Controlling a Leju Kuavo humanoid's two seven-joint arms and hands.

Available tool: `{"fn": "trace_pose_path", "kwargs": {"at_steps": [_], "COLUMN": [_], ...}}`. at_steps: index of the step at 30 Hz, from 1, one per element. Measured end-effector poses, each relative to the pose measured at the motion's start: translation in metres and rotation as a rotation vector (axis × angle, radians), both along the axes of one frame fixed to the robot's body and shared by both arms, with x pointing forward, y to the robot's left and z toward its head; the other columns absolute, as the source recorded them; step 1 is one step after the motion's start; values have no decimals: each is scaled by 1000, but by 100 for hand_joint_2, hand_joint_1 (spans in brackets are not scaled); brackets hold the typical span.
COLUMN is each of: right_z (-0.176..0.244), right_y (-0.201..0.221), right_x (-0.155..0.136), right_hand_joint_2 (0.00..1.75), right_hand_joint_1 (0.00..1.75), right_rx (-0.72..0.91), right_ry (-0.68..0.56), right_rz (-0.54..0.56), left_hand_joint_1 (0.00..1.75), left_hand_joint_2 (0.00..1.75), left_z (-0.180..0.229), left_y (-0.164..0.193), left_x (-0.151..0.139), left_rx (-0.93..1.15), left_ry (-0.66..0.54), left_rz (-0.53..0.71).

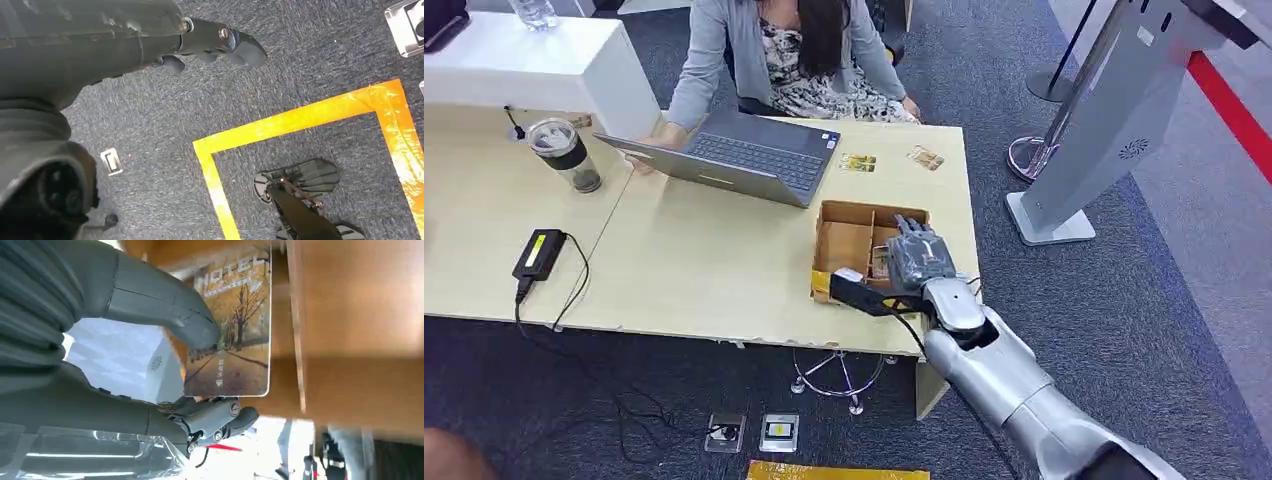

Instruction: Pass the card to the sensor for recognition and then transmit it.

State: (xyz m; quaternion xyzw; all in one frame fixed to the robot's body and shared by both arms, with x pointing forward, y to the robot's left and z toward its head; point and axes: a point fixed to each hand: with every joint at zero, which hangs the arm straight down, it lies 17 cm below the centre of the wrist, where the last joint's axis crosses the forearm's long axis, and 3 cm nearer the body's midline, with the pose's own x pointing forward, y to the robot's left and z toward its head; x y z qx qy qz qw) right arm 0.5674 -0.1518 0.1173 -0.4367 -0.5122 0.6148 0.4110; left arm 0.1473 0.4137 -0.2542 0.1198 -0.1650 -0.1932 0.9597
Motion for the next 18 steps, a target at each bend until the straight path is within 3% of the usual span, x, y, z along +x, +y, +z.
{"fn": "trace_pose_path", "kwargs": {"at_steps": [11, 18], "right_z": [131, 150], "right_y": [-14, -18], "right_x": [45, 50], "right_hand_joint_2": [175, 175], "right_hand_joint_1": [175, 175], "right_rx": [86, 94], "right_ry": [-283, -323], "right_rz": [43, 46], "left_hand_joint_1": [0, 0], "left_hand_joint_2": [0, 0], "left_z": [1, 1], "left_y": [1, 2], "left_x": [3, 3], "left_rx": [9, 12], "left_ry": [-17, -20], "left_rz": [-24, -27]}}
